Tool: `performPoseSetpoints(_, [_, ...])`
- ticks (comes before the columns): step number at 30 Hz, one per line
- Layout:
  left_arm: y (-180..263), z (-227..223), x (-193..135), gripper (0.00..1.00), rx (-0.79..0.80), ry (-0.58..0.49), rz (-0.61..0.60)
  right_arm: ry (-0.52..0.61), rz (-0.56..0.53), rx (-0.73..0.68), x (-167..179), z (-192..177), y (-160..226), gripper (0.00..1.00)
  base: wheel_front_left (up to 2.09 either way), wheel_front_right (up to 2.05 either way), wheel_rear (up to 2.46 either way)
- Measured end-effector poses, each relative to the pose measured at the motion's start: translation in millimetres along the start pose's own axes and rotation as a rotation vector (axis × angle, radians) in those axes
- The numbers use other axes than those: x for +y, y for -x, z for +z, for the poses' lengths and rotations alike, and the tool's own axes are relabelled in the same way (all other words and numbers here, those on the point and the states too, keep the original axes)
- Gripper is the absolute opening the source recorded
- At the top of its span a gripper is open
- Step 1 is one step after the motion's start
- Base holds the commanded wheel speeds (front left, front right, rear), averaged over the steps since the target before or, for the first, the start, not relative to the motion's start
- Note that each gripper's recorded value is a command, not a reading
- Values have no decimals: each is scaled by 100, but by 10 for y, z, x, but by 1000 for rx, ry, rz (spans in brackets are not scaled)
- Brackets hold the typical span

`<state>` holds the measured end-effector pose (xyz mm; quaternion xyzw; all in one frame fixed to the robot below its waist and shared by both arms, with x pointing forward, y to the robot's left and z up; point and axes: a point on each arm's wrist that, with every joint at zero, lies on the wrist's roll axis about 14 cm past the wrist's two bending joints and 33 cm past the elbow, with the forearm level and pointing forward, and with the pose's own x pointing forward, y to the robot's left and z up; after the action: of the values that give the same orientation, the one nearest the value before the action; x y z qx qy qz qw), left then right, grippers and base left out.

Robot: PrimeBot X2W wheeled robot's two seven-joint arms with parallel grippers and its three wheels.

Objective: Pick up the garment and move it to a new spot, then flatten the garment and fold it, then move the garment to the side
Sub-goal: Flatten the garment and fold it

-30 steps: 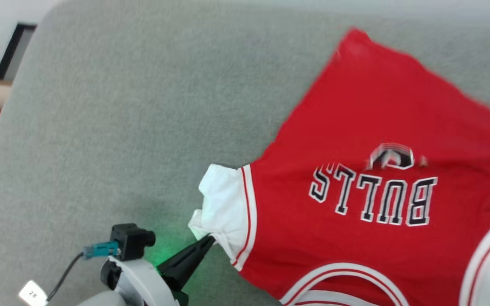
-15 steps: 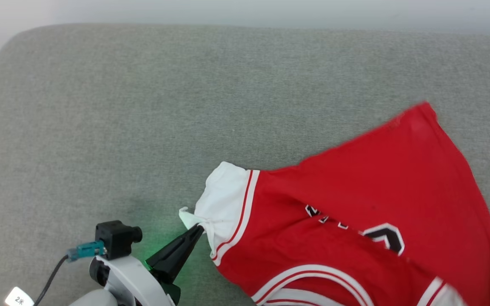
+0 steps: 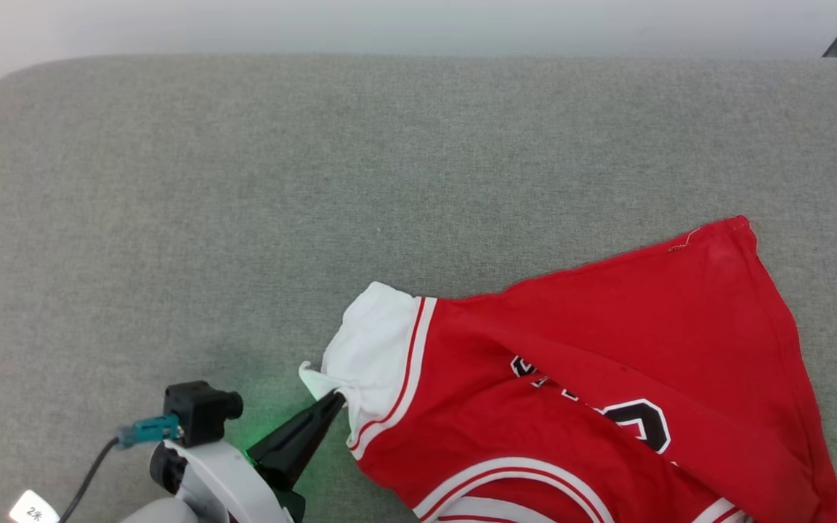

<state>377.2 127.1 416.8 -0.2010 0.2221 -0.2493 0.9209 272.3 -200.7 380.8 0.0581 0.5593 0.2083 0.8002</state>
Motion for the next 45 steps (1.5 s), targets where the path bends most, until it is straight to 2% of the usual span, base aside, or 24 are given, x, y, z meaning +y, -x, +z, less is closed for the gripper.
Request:
performPoseSetpoints(4, [29, -30, -21, 0, 6, 1, -1, 20, -12, -73, -46, 243, 218, 100, 0, 0, 0])
performPoseSetpoints(7, [47, -32, -24, 0, 4, 1, 2, 49, -65, -144, -192, 536, 468, 100, 0, 0, 0])
performPoseSetpoints(12, [23, -46, -69, 0, 2, 3, -8, 116, -181, -380, -437, 1358, 803, 100, 0, 0, 0])
performPoseSetpoints(16, [-13, -45, -59, 0, 5, 3, -9, 154, -202, -509, -422, 1904, 742, 100, 0, 0, 0])
performPoseSetpoints(19, [-46, -53, -36, 0, 9, 6, -6, 177, -204, -546, -383, 2227, 563, 100, 0, 0, 0])
performPoseSetpoints(25, [-140, -66, -6, 0, 17, 14, -8, 190, -192, -392, -420, 2385, -39, 100, 0, 0, 0])
performPoseSetpoints(29, [-200, -70, 23, 0, 20, 19, -6, 179, -237, -227, -641, 2271, -350, 100, 0, 0, 0])
performPoseSetpoints(34, [-238, -100, 53, 0, 27, 29, 2, 176, -211, -114, -647, 2233, -574, 100, 0, 0, 0])
performPoseSetpoints(35, [-239, -113, 68, 0, 31, 31, 5, 179, -206, -102, -640, 2237, -599, 66, 0, 0, 0])
performPoseSetpoints(36, [-244, -120, 73, 0, 33, 35, 7, 182, -200, -97, -633, 2245, -614, 37, 0, 0, 0])
performPoseSetpoints(37, [-249, -123, 83, 0, 33, 38, 9, 184, -196, -95, -631, 2256, -624, 18, 0, 0, 0])
performPoseSetpoints(38, [-257, -126, 84, 0, 34, 40, 8, 185, -194, -94, -630, 2269, -631, 18, 0, 0, 0])
performPoseSetpoints(39, [-267, -122, 82, 0, 33, 48, 8, 187, -193, -100, -629, 2280, -631, 0, 0, 0, 0])
performPoseSetpoints(45, [-368, 169, 43, 0, -47, 163, -1, 169, -156, -213, -546, 2485, -582, 0, 0, 0, 0])
